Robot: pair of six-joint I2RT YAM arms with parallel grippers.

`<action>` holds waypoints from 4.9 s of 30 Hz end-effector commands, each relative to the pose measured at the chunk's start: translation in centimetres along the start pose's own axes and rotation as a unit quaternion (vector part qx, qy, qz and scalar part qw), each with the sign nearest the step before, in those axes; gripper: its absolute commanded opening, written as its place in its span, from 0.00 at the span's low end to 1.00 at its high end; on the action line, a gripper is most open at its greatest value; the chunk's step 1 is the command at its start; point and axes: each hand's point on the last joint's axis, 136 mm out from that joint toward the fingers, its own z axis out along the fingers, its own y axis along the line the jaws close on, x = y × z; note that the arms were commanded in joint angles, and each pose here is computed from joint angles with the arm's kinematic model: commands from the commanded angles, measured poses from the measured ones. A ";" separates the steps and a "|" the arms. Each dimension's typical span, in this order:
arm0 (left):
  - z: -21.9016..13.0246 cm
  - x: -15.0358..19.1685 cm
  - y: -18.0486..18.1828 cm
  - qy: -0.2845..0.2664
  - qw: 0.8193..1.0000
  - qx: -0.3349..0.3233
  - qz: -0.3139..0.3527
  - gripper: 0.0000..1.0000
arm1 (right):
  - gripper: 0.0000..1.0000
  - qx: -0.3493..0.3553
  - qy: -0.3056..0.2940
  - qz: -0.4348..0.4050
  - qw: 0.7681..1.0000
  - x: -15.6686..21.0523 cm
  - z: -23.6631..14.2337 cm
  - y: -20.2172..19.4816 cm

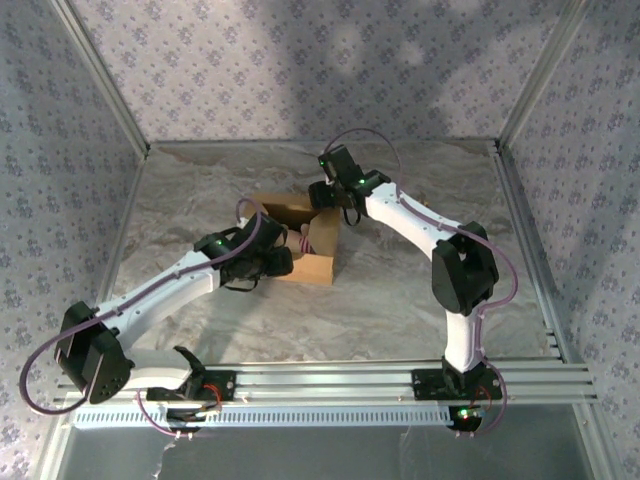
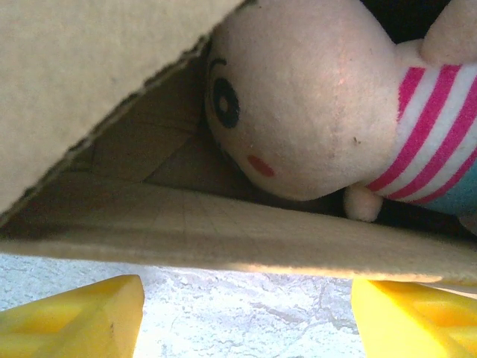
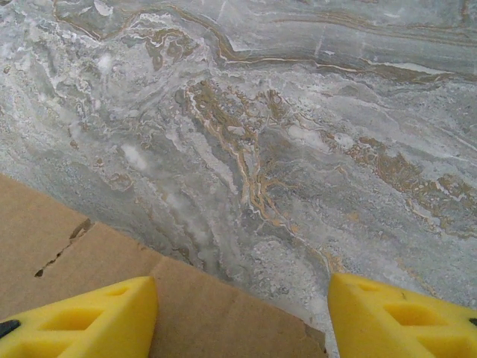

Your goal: Unpack the express box

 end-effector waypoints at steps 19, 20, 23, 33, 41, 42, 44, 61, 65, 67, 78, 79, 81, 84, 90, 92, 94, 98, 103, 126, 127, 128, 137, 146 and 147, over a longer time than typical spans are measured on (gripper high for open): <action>-4.8 0.1 1.0 -0.024 0.999 0.024 0.002 0.75 | 0.67 0.003 -0.067 -0.051 0.996 -2.6 -10.6 2.5; -5.0 0.1 1.2 -0.025 0.999 0.022 0.001 0.75 | 0.67 0.005 -0.068 -0.050 0.996 -2.3 -10.8 2.6; -5.8 0.0 1.8 -0.033 0.999 0.015 0.003 0.75 | 0.68 0.012 -0.068 -0.047 0.997 -1.4 -11.3 2.6; -9.7 -4.0 4.1 -0.098 0.995 -0.018 0.009 0.77 | 0.69 0.036 -0.054 -0.049 0.997 1.2 -12.0 2.9; -9.1 -8.0 3.9 -0.116 0.993 -0.023 0.019 0.79 | 0.72 0.076 -0.035 -0.069 0.994 3.3 -11.3 3.8; -8.7 -8.2 3.7 -0.113 0.993 -0.023 0.023 0.79 | 0.72 0.079 -0.034 -0.073 0.994 3.6 -11.2 4.0; -7.9 -8.4 3.1 -0.107 0.994 -0.016 0.027 0.80 | 0.74 0.086 -0.031 -0.077 0.993 3.9 -11.2 4.3; -3.6 -8.4 3.9 -0.082 0.993 -0.069 0.058 0.82 | 0.79 0.125 0.003 -0.098 0.987 6.6 -9.2 5.6; -2.9 -8.1 4.2 -0.074 0.992 -0.078 0.058 0.82 | 0.79 0.149 0.009 -0.109 0.983 7.0 -8.9 5.2; -2.7 -8.0 4.4 -0.072 0.992 -0.081 0.058 0.82 | 0.79 0.157 0.010 -0.112 0.981 7.1 -8.8 5.0; -2.2 -7.8 5.1 -0.068 0.991 -0.098 0.059 0.81 | 0.79 0.201 0.012 -0.124 0.972 7.3 -8.8 3.5; -2.2 -7.8 5.1 -0.067 0.991 -0.099 0.059 0.81 | 0.79 0.202 0.011 -0.124 0.971 7.2 -8.8 3.4; -2.0 -7.8 5.4 -0.066 0.991 -0.103 0.057 0.81 | 0.79 0.206 0.009 -0.125 0.970 7.0 -9.0 3.2; -1.7 -7.6 5.8 -0.062 0.991 -0.107 0.052 0.81 | 0.79 0.210 0.002 -0.125 0.970 6.6 -9.6 3.0; -1.4 -7.3 6.5 -0.055 0.991 -0.113 0.045 0.81 | 0.79 0.217 -0.011 -0.127 0.968 5.8 -10.8 2.4; -1.5 -7.3 6.6 -0.055 0.991 -0.113 0.044 0.81 | 0.79 0.218 -0.015 -0.125 0.968 5.6 -11.2 2.2; -1.5 -7.3 6.8 -0.055 0.991 -0.114 0.043 0.81 | 0.79 0.219 -0.019 -0.123 0.968 5.4 -11.6 2.1; -1.6 -7.3 6.8 -0.055 0.991 -0.114 0.042 0.81 | 0.79 0.220 -0.028 -0.121 0.968 5.0 -12.5 1.7; -1.6 -7.2 7.0 -0.053 0.991 -0.117 0.042 0.81 | 0.79 0.223 -0.036 -0.117 0.967 4.7 -13.7 1.1; -2.1 -7.6 7.4 -0.059 0.991 -0.116 0.028 0.81 | 0.80 0.216 -0.005 -0.020 0.976 9.5 -15.0 -6.0; -2.1 -7.6 7.3 -0.059 0.991 -0.113 0.027 0.81 | 0.80 0.210 -0.004 -0.014 0.978 9.7 -14.7 -6.1; -2.0 -7.6 7.2 -0.059 0.992 -0.113 0.027 0.81 | 0.80 0.206 -0.003 -0.009 0.979 9.8 -14.4 -6.2; -1.5 -7.6 5.9 -0.059 0.995 -0.075 0.018 0.81 | 0.79 0.173 0.011 0.031 0.984 10.8 -11.0 -6.7; -1.0 -7.6 5.0 -0.057 0.997 -0.049 0.017 0.81 | 0.79 0.159 0.030 0.030 0.986 11.0 -8.3 -6.0; -0.9 -7.6 5.0 -0.056 0.997 -0.050 0.018 0.81 | 0.79 0.156 0.031 0.030 0.987 11.0 -7.9 -5.9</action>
